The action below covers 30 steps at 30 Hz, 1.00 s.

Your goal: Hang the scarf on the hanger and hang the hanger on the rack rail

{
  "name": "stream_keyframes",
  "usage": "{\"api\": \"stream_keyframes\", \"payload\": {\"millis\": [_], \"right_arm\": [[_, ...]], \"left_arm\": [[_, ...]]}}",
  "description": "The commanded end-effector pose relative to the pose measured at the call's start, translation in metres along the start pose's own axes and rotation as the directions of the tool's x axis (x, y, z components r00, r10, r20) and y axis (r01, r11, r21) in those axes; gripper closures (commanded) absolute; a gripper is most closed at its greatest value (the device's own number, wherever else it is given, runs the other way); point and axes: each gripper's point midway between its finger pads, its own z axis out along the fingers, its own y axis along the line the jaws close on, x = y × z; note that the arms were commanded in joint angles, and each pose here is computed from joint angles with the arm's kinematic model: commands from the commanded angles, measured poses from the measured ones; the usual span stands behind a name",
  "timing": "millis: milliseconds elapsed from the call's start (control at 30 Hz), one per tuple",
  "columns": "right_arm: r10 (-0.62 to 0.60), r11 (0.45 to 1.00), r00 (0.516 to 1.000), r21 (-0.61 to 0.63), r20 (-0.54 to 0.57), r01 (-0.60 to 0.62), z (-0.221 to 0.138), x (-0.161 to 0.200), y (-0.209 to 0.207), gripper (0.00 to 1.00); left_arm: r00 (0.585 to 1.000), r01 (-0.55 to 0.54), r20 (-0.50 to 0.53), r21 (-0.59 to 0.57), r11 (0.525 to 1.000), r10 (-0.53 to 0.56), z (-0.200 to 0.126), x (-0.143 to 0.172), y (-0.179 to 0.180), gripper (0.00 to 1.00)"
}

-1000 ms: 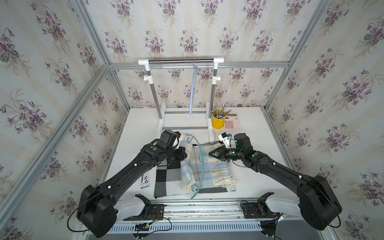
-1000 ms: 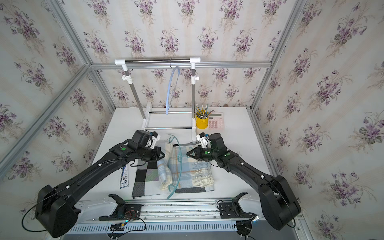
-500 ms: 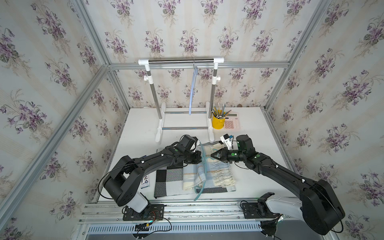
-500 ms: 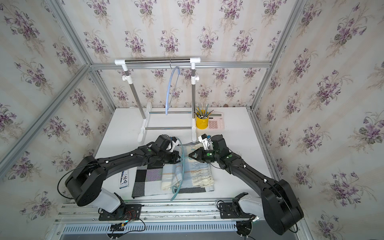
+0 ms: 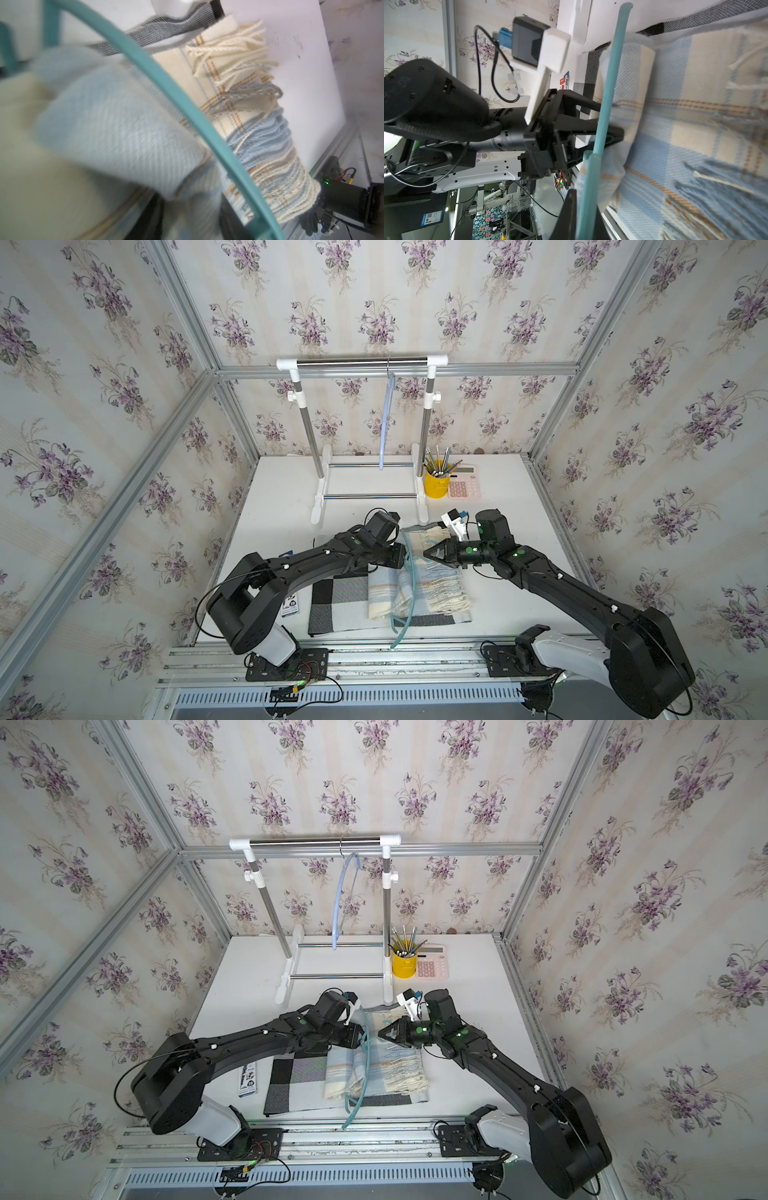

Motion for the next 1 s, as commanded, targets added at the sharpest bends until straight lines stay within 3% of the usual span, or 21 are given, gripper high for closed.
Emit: {"api": "stream_keyframes", "payload": {"millis": [0,233,400,567,667,800,900,967], "right_arm": [[-0.027,0.999,1.000,0.024,0.004,0.027,-0.001,-0.001,-0.003,1.00],[-0.035,0.999,0.999,0.037,0.007,0.034,-0.002,-0.003,-0.003,1.00],[-0.037,0.999,0.999,0.037,0.004,0.037,-0.002,-0.003,-0.001,1.00],[-0.040,0.999,0.999,0.031,0.009,0.039,-0.005,-0.003,0.002,1.00],[-0.037,0.999,0.999,0.023,0.007,0.036,-0.005,-0.004,0.005,1.00],[-0.046,0.999,0.999,0.026,0.014,0.046,-0.009,-0.005,0.011,1.00],[-0.052,0.998,0.999,0.044,0.016,0.051,-0.010,-0.005,0.009,1.00],[-0.052,0.998,0.999,0.046,0.015,0.051,-0.010,-0.005,0.008,1.00]], "left_arm": [[0.994,-0.101,0.057,0.073,0.992,0.097,-0.026,-0.016,-0.026,0.46],[0.994,-0.087,0.064,0.058,0.994,0.084,-0.063,0.001,-0.021,0.49],[0.996,-0.090,0.020,0.253,0.963,0.088,-0.061,0.035,-0.046,0.86],[0.994,-0.096,-0.016,0.367,0.925,0.109,-0.039,0.055,-0.070,0.95],[0.991,-0.093,-0.057,0.341,0.936,0.119,-0.011,0.060,-0.076,0.97],[0.985,-0.086,-0.136,0.136,0.987,0.104,0.026,0.065,-0.048,0.98],[0.987,-0.108,-0.109,0.063,0.992,0.115,0.014,0.058,-0.037,0.93],[0.989,-0.130,-0.063,0.061,0.990,0.134,-0.004,0.048,-0.038,0.84]]}}
